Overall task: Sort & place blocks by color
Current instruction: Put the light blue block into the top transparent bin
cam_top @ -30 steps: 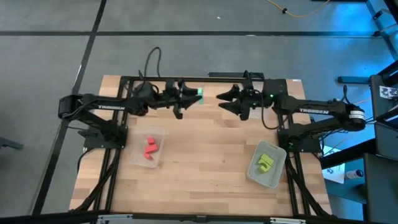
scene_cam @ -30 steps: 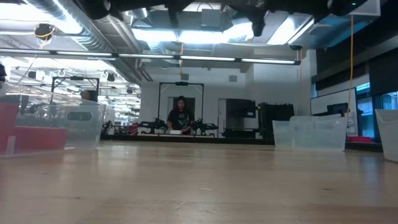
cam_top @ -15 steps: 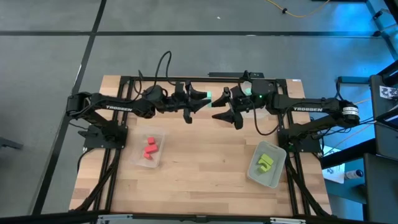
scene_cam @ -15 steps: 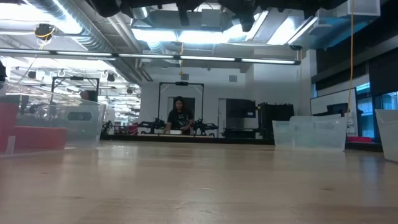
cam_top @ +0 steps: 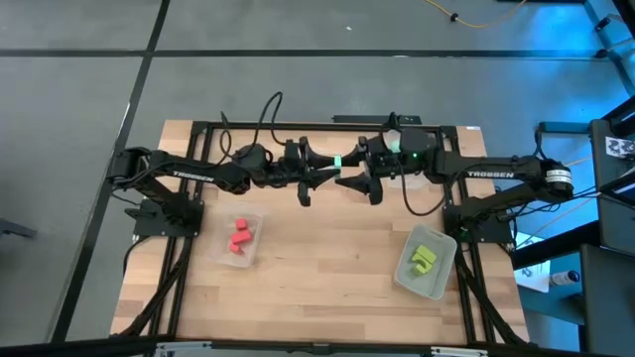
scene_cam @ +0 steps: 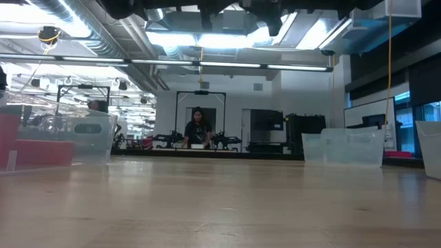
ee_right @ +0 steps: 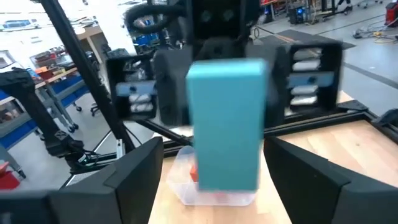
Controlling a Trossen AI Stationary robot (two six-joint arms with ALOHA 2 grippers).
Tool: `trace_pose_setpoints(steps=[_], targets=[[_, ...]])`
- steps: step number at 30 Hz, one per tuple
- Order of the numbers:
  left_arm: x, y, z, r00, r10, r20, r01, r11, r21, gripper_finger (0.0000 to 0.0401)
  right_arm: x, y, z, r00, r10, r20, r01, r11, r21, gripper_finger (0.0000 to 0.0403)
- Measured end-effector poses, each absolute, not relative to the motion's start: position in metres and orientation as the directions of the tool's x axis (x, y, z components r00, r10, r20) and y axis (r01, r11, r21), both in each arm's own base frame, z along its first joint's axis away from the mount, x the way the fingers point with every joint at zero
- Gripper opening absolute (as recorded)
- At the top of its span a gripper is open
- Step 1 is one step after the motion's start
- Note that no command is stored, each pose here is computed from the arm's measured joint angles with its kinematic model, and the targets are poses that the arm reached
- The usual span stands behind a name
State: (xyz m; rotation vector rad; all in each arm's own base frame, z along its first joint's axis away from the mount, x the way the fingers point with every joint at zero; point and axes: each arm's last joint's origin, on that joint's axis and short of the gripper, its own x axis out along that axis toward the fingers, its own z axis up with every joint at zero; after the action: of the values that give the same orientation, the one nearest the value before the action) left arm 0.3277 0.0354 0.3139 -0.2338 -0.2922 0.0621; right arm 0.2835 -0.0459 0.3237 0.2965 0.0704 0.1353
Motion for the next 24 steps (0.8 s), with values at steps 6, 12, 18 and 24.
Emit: trace_pose_setpoints(steps=[6,12,18,24], targets=[[0.3269,0.0351,0.3161,0.952,0.087,0.293,-0.017,0.972,-0.234,0.0115,0.2850,-0.0436,0.3216,0.988,0.138,-0.062,-0.113,0.947,0.300,0.0264],[0.3268,0.0350,0.3163,0.952,0.086,0.295,-0.016,0.972,-0.234,0.0115,0.2848,-0.0435,0.3191,0.986,0.139,-0.087,-0.104,0.939,0.328,0.0232],[0.3262,0.0349,0.3183,0.945,0.086,0.316,-0.009,0.971,-0.237,0.0115,0.2848,-0.0434,0.3187,0.986,0.141,-0.092,-0.104,0.939,0.329,0.0160],[0.3264,0.0331,0.3181,0.946,0.087,0.314,-0.011,0.971,-0.237,0.0115,0.2847,-0.0433,0.3182,0.985,0.144,-0.095,-0.104,0.936,0.337,0.0128]])
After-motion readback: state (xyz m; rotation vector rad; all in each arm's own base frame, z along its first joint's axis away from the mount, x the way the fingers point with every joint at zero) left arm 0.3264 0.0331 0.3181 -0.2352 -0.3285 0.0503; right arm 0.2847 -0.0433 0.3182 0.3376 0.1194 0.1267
